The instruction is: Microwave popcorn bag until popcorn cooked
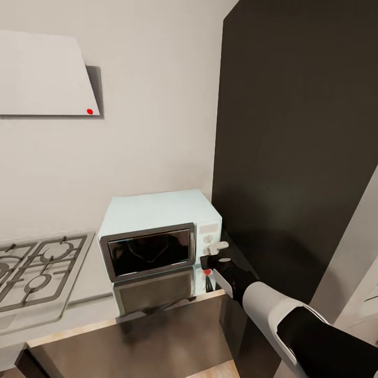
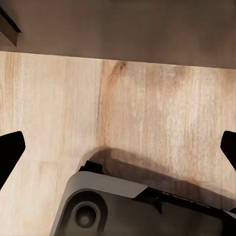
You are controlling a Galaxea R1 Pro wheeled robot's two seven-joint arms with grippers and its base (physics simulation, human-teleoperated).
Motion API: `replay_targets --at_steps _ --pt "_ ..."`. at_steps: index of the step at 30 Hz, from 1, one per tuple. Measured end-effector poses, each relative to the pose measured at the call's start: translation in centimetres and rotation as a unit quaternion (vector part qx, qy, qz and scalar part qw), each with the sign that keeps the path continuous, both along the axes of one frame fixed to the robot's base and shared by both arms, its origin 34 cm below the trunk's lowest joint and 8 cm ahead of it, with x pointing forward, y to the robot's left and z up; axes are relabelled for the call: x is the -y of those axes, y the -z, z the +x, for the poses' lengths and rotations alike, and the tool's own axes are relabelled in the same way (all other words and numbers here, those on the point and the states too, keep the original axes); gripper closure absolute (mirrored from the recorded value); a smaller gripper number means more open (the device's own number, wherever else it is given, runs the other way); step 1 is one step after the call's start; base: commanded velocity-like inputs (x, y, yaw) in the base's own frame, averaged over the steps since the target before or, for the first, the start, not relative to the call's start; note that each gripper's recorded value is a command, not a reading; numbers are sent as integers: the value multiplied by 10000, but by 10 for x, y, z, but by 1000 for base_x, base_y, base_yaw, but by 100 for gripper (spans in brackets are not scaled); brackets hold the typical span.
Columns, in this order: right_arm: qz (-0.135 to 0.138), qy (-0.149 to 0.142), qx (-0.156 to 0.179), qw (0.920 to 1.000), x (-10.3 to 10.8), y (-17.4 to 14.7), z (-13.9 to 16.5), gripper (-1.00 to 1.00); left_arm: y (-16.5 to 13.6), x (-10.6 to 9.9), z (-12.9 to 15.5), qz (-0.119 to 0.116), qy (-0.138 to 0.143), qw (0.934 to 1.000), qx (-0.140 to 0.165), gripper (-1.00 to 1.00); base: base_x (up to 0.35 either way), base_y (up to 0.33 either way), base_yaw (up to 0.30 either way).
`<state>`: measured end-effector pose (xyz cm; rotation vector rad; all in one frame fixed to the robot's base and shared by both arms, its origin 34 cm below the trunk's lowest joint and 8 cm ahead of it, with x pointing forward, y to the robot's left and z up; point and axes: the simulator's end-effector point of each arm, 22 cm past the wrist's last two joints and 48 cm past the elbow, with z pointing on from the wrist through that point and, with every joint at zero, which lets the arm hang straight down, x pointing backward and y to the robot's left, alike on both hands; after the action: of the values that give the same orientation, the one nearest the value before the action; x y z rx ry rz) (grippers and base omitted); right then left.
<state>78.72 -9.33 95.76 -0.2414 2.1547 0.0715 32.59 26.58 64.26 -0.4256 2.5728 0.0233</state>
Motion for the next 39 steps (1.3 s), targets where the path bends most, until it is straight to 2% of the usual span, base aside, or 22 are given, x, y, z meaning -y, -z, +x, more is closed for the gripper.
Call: replay_targets --at_steps 30,32,34,39 --pt "2 -1 5 10000 0 0 0 100 0 0 0 0 -7 10000 -1 -100 7 0 0" --pt "144 31 -65 9999 -3 3 -4 100 0 0 0 -2 -6 10000 8 -100 160 0 0" --pt "61 26 -85 9999 -1 9 -7 100 0 0 0 -1 -7 10000 6 -100 44 0 0" --pt "52 30 -95 9999 0 10 -8 100 0 0 0 0 -7 10000 4 -100 1 0 0"
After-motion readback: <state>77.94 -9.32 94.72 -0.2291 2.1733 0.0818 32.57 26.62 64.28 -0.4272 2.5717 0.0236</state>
